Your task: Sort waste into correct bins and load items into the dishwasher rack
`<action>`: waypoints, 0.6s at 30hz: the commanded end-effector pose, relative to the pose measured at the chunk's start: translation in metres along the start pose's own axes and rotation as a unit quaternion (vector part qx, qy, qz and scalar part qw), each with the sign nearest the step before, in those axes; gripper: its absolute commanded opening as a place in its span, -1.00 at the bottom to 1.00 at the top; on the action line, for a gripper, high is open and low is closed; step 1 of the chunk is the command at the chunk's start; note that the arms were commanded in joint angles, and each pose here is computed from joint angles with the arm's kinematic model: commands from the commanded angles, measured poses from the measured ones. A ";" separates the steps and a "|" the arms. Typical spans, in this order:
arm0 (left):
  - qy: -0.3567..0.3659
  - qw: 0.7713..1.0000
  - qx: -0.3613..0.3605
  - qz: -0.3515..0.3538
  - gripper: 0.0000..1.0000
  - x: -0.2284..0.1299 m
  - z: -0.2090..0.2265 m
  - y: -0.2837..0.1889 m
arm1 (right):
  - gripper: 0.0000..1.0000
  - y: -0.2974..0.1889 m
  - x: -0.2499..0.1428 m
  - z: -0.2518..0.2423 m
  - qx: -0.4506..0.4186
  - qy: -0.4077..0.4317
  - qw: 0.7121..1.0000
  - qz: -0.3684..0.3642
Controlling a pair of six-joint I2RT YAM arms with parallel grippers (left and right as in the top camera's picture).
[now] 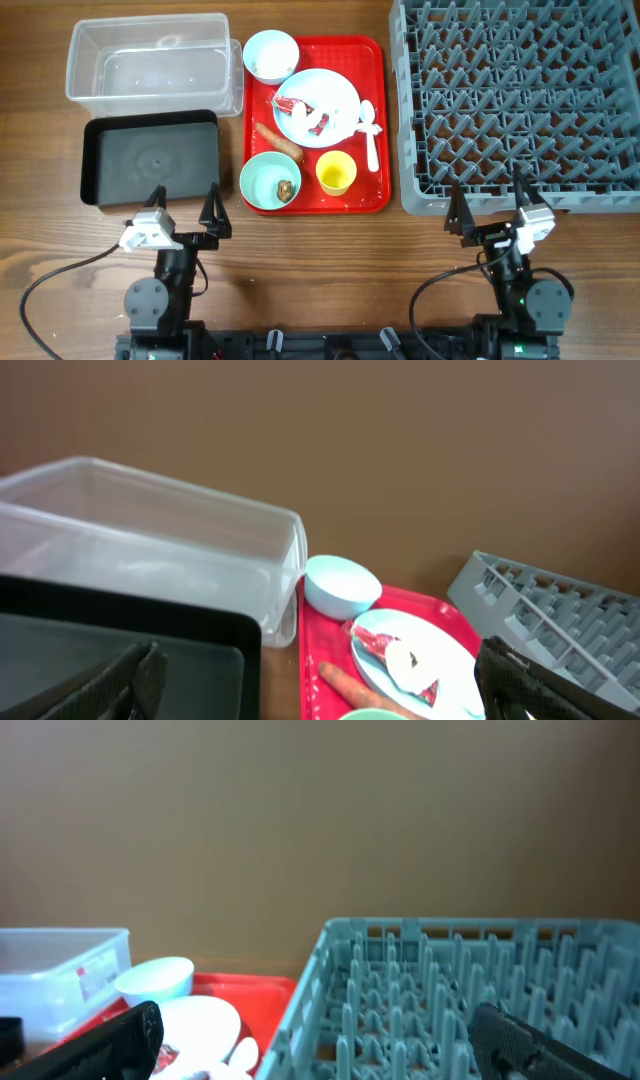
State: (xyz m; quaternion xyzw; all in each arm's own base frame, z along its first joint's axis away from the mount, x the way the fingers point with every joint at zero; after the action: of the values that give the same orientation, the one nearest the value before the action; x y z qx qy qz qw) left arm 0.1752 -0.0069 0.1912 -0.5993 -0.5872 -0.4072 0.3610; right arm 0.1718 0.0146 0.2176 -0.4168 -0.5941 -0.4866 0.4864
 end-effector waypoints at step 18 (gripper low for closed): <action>0.027 0.983 -0.005 0.183 1.00 0.138 -0.074 0.115 | 0.99 0.083 0.126 -0.004 0.096 -0.007 0.984 0.149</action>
State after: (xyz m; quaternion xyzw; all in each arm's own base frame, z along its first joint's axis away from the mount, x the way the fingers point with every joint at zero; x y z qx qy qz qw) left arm 0.2460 -0.0156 0.3207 -0.6587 -0.4973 -0.3530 0.4407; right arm 0.2166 0.0254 0.3327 -0.4559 -0.5768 -0.3703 0.5678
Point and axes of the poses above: each gripper's point midway between its finger pads, its own y axis out along the fingers, its own z axis along the line the jaws close on, x = y × z, the point moved 7 cm from there along -y, back along the fingers, and after that the axes turned 6 degrees about -y, right-handed, at the moved point
